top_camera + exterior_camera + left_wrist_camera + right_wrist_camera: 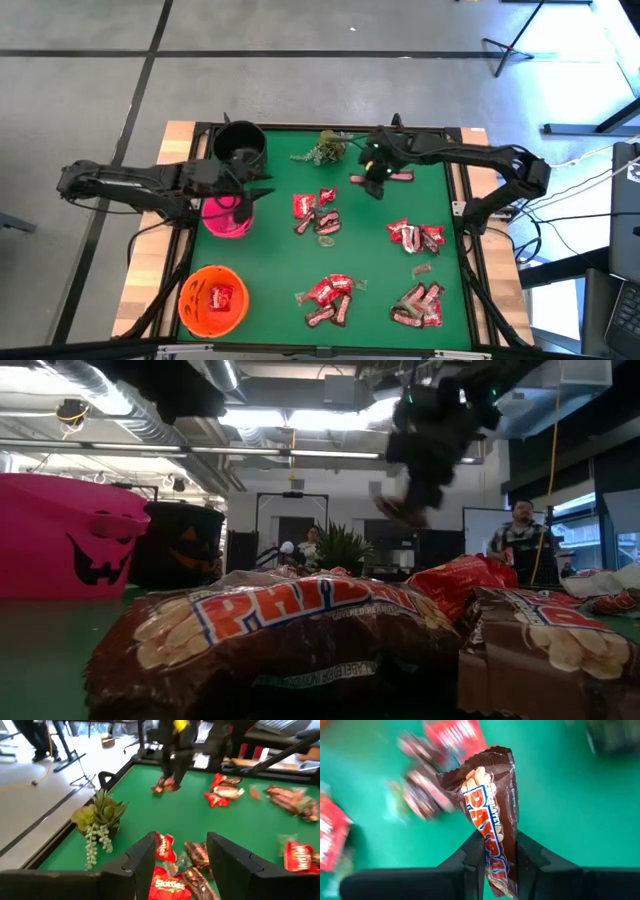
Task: Sort candy
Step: Put the brown chocolate into the black bucket
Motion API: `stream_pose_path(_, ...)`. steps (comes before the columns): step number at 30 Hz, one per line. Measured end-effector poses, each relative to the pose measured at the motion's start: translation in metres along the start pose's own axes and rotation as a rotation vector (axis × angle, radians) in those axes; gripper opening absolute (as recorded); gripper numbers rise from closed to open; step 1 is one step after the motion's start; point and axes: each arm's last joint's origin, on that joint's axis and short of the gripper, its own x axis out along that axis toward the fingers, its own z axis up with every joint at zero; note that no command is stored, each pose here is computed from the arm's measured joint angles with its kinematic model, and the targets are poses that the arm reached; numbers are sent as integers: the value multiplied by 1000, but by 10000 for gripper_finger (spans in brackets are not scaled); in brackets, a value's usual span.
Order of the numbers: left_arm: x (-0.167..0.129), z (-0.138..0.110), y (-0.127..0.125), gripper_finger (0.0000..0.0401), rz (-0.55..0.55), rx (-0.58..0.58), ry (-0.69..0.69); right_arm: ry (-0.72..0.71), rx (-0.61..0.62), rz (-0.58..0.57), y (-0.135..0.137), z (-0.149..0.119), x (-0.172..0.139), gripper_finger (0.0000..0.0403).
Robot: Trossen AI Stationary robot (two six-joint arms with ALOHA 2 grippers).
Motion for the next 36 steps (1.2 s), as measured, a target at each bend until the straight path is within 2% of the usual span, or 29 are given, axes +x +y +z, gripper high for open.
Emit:
stream_pose_path(3, 15, -1, 0, 184, 23, -6, 10, -121, -92, 30, 19, 22, -4, 71)
stream_pose_path(8, 37, 10, -1, 228, -2, -11, -111, -330, -236, 18, 47, 48, -10, 71)
stream_pose_path(15, 65, 15, 0, 263, 8, -44, -213, -515, -311, -63, 65, 64, -12, 71)
stream_pose_path(22, 84, 14, -3, 265, 4, -58, -276, -573, -287, -110, 65, 70, -8, 72)
stream_pose_path(29, 95, 10, -5, 265, 11, -57, -287, -619, -276, -97, 63, 75, 3, 72)
stream_pose_path(36, 95, 9, -4, 255, 95, -34, -282, -618, -269, -83, 62, 77, 17, 72)
